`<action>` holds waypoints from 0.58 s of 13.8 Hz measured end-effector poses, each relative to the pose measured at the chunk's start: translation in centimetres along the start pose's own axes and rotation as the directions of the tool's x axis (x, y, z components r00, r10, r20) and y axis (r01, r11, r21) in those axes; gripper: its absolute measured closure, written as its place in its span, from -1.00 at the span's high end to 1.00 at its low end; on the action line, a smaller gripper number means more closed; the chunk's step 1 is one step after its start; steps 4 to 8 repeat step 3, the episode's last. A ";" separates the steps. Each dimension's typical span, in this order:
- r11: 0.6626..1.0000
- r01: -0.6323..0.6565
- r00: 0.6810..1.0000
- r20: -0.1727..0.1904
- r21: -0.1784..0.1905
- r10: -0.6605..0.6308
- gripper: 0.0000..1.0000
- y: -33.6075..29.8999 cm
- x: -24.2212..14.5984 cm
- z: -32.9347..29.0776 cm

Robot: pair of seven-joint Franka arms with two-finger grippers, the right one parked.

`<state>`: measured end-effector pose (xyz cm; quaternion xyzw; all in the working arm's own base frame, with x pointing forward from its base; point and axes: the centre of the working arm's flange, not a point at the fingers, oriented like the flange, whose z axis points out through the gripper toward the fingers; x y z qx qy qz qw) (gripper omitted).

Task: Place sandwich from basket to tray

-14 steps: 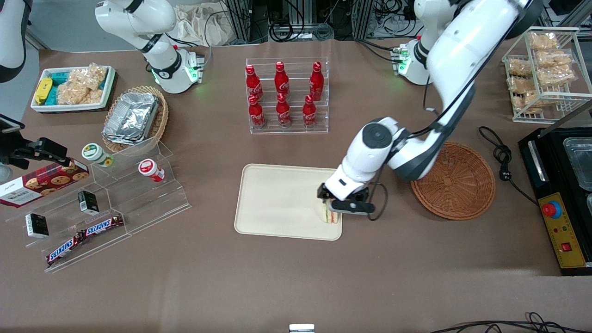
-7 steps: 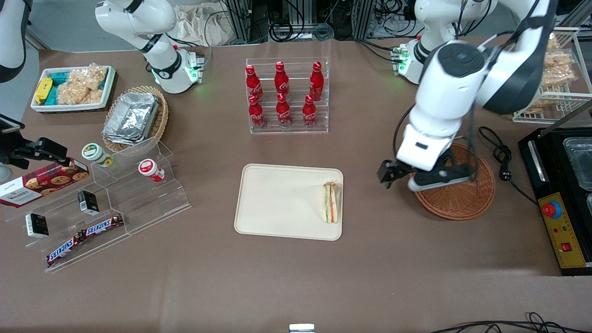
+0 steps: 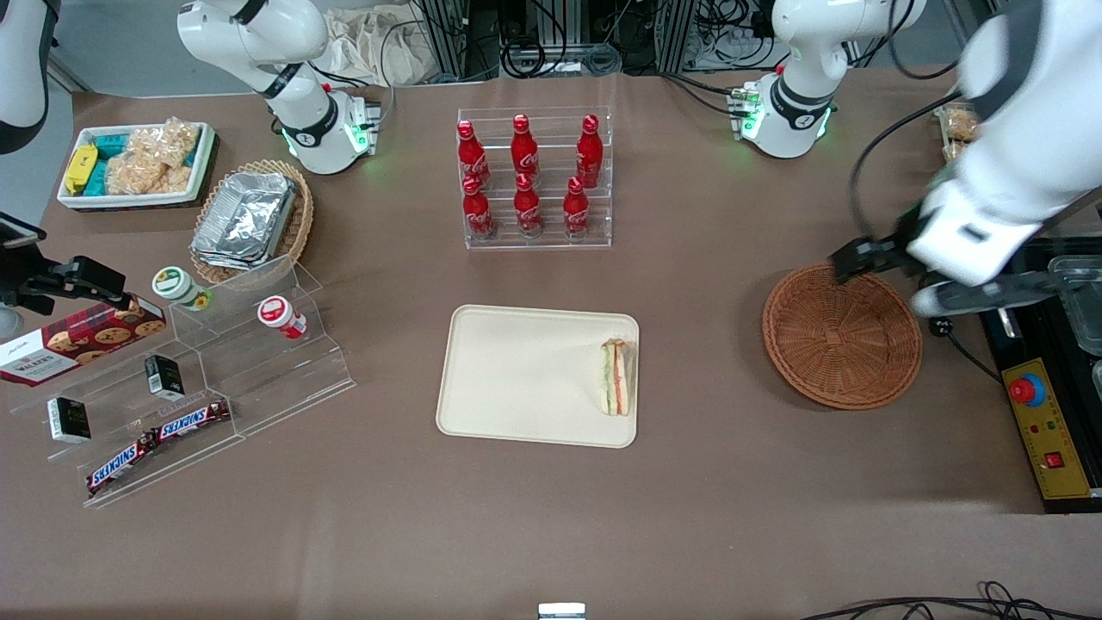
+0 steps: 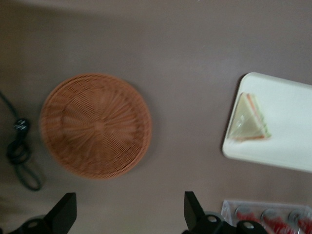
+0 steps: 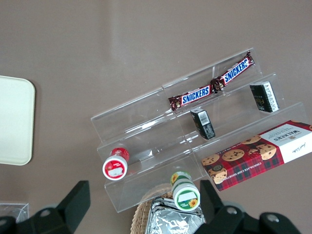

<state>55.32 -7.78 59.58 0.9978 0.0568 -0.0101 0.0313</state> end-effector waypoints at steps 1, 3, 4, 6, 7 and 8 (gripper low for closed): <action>1.000 -0.002 1.000 0.011 0.001 0.002 0.99 -1.5 -0.8 -1.2; 1.000 -0.009 1.000 0.003 0.002 0.009 0.99 -1.6 -1.8 -2.5; 1.000 -0.009 1.000 0.003 0.002 0.009 0.99 -1.6 -1.8 -2.5; 1.000 -0.009 1.000 0.003 0.002 0.009 0.99 -1.6 -1.8 -2.5; 1.000 -0.009 1.000 0.003 0.002 0.009 0.99 -1.6 -1.8 -2.5; 1.000 -0.009 1.000 0.003 0.002 0.009 0.99 -1.6 -1.8 -2.5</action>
